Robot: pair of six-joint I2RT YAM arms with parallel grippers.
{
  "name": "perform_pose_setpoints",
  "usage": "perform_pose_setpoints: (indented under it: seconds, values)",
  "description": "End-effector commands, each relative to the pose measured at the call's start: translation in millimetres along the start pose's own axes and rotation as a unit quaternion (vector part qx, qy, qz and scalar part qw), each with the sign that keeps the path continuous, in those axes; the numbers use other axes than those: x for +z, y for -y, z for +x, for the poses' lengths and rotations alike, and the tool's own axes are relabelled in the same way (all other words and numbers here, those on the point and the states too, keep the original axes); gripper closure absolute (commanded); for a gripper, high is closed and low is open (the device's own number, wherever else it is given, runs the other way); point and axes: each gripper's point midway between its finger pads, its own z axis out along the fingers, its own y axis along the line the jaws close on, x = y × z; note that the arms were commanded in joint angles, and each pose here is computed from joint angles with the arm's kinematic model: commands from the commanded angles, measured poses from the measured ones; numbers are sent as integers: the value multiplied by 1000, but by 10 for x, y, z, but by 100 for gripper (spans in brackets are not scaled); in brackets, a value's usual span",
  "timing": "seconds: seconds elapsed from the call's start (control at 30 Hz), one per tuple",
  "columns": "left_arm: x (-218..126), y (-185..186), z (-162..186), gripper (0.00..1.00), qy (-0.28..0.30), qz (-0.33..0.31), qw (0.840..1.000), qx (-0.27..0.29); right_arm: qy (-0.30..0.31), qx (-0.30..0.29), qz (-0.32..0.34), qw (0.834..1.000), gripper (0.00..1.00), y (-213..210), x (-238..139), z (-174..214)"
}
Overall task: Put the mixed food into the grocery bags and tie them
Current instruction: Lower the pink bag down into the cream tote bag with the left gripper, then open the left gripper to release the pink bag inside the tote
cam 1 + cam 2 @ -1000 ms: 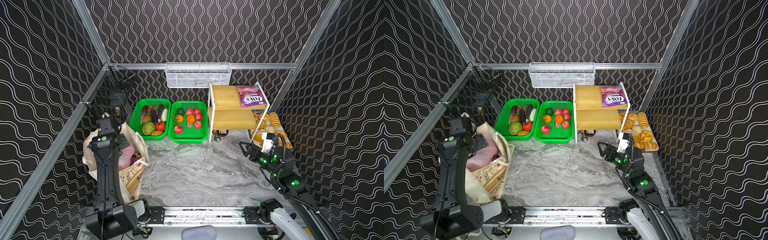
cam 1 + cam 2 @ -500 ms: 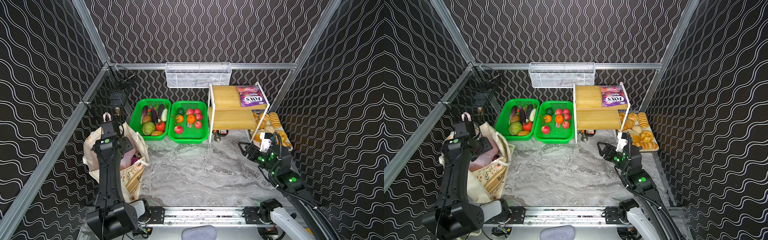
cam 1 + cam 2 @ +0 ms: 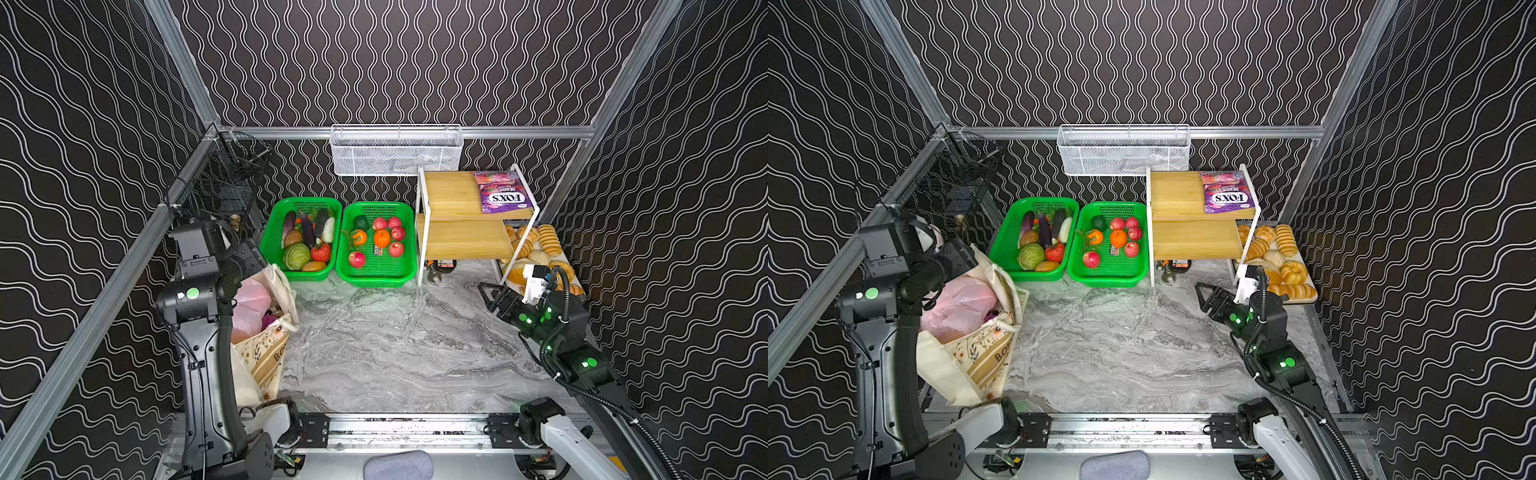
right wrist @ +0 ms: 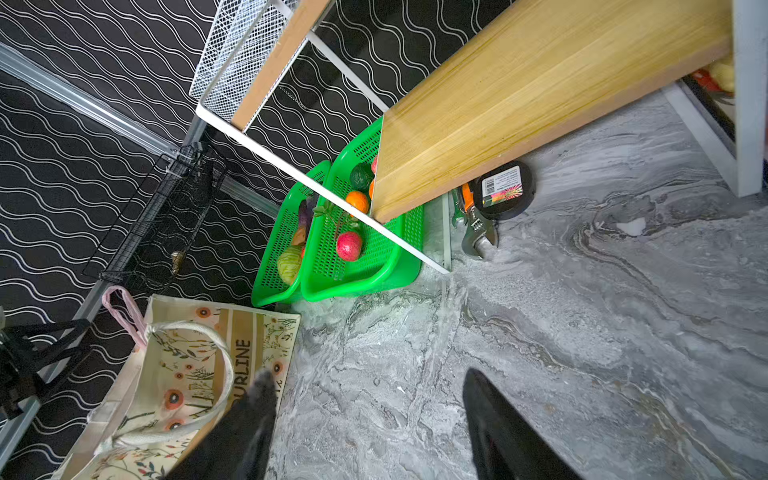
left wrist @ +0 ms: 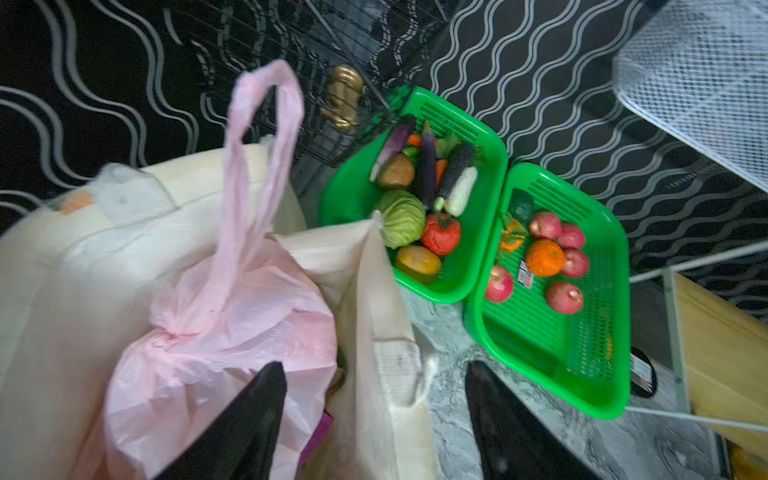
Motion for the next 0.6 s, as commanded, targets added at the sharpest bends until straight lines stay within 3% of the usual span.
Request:
perform_pose_setpoints:
  seconds: [0.0, 0.1, 0.2, 0.37, 0.57]
  values:
    - [-20, 30, -1, 29, 6, -3, 1000, 10, 10, 8, -6, 1000, 28, -37, -8, -48]
    - [-12, -293, -32, 31, 29, -93, 995, 21, 10, 10, -7, 1000, 28, -57, -32, -55]
    - [-5, -597, -117, 19, 45, -184, 981, 39, 10, 9, -4, 1000, 28, -62, -68, -58]
    - [229, -1094, -22, 17, 15, -305, 952, 33, 19, 4, 1, 1000, 28, -60, -139, -83]
    - [525, -1313, 42, 25, 22, -299, 954, -21, 22, -17, 9, 1000, 28, -81, -215, -114]
